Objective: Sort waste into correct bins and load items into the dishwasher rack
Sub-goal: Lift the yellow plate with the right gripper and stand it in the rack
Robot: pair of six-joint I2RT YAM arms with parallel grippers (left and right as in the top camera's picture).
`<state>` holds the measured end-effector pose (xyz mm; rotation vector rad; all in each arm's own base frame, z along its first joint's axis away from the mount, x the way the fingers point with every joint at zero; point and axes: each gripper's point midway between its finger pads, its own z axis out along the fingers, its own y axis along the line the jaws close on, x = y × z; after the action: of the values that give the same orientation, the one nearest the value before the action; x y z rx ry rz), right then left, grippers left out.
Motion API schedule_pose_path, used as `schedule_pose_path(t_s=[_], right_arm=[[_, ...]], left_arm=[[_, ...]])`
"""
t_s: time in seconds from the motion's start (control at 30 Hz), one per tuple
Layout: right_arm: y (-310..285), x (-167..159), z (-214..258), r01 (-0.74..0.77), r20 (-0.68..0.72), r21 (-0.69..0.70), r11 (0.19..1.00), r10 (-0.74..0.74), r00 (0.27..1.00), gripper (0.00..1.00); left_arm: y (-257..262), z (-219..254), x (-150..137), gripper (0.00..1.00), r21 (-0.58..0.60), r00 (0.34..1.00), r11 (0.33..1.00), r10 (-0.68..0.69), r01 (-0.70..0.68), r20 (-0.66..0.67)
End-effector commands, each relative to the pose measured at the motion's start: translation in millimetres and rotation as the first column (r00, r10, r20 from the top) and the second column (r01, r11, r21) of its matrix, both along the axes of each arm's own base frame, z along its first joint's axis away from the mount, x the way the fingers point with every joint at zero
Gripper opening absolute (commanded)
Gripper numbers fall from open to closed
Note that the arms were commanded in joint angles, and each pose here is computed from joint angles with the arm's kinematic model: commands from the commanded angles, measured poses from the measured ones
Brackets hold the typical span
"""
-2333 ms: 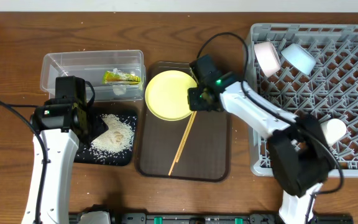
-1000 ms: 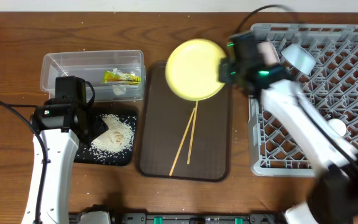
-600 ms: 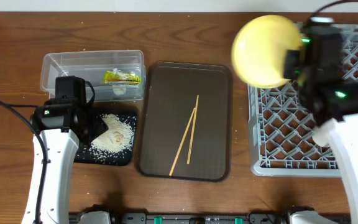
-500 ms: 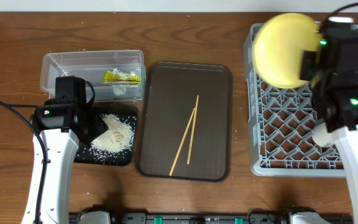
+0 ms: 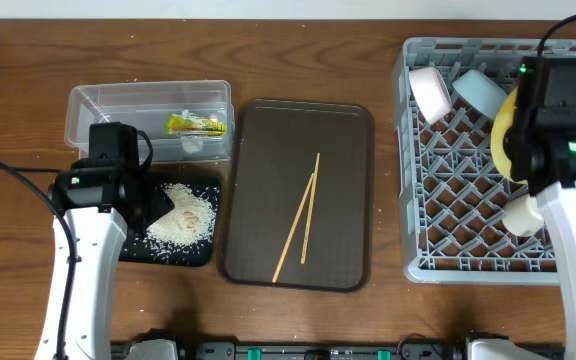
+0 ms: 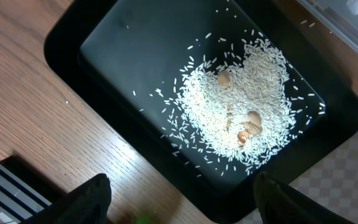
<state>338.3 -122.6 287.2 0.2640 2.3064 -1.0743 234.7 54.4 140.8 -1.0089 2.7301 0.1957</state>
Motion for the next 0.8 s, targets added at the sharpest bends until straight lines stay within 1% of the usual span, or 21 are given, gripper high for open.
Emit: schedule_pose_path(t_s=[0.0,0.27,0.43,0.5,0.53,0.63,0.67,0.7,0.77], right_arm=[[-9.0,3.0,-12.1,0.078,0.001,-0.006,0.997,-0.078,0.997,0.01],[-6.8,24.3,-51.8,0.097,-0.062,0.018,0.995,-0.095,0.994,0.01],[9.0,46.6,-77.3,0.037,-0.055,0.135,0.99,-0.029,0.998,0.02],[14.9,53.4,-81.2,0.023,-0.023,0.184,0.983,-0.019,1.0,0.05],[17.0,55.1,-82.3,0.019,-0.014,0.201,0.979,-0.016,1.0,0.12],[18.2,55.7,-82.3,0.03,0.008,0.22,0.975,-0.033,0.999,0.51],[18.3,55.1,-82.2,0.035,0.012,0.224,0.974,-0.038,0.999,0.59],[18.6,54.2,-81.4,0.034,0.012,0.226,0.974,-0.037,0.999,0.63],[20.3,52.8,-77.8,0.032,0.03,0.243,0.97,-0.04,0.999,0.66]], left_arm=[[2.3,0.2,-1.6,0.76,0.006,1.0,1.0,0.021,-0.021,0.001],[2.3,0.3,-1.5,0.76,0.005,1.0,1.0,0.022,-0.022,0.002],[2.3,0.2,-1.6,0.76,0.006,1.0,1.0,0.021,-0.021,0.001],[2.3,0.2,-1.6,0.76,0.006,1.0,1.0,0.021,-0.021,0.001],[2.3,0.2,-1.6,0.76,0.006,1.0,1.0,0.021,-0.021,0.001],[2.2,0.2,-1.7,0.76,0.005,1.0,1.0,0.021,-0.021,0.001],[2.3,0.2,-1.7,0.76,0.005,1.0,1.0,0.021,-0.021,0.001],[2.3,0.2,-1.6,0.76,0.006,1.0,1.0,0.021,-0.021,0.001],[2.3,0.2,-1.6,0.76,0.006,1.0,1.0,0.021,-0.021,0.001]])
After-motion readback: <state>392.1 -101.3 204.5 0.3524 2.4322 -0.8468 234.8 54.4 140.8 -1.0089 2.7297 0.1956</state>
